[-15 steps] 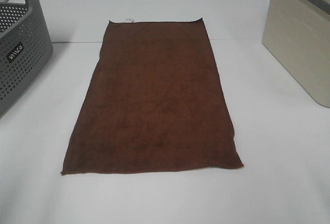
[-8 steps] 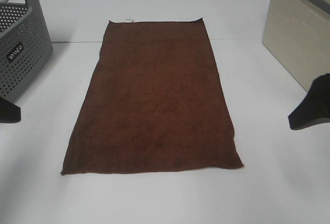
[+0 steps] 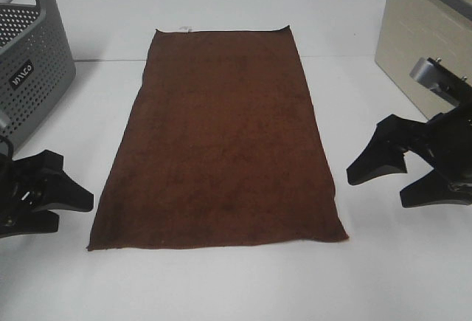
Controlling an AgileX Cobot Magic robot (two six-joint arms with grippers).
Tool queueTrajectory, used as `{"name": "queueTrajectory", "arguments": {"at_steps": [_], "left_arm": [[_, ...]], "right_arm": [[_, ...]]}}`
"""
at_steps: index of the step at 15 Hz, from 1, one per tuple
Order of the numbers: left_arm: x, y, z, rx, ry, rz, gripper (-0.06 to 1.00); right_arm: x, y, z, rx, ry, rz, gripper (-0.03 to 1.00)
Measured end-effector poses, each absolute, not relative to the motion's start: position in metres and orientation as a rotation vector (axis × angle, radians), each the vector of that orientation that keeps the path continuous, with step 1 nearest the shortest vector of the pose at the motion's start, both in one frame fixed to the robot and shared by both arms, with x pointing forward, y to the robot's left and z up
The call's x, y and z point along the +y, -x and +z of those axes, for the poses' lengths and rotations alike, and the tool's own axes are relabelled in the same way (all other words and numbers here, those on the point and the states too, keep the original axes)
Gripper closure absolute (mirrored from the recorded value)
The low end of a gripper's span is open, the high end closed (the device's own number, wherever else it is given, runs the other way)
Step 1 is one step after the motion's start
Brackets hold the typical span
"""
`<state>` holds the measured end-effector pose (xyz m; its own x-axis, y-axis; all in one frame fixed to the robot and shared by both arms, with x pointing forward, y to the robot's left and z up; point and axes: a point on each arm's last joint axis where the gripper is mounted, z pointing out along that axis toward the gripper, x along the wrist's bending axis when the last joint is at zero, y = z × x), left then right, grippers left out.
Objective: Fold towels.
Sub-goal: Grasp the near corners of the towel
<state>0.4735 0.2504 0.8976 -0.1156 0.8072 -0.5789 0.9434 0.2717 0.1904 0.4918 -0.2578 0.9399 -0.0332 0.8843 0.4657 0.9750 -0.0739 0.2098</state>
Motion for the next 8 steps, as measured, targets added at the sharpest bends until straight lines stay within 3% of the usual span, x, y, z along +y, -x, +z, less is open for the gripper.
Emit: {"name": "queueTrajectory", "arguments": {"at_steps": [8], "left_arm": [[0.248, -0.493, 0.857, 1.916, -1.578, -0.286, 0.33]], "right_arm": [[-0.251, -0.519, 0.875, -1.917, 1.977, -0.702, 0.19]]}}
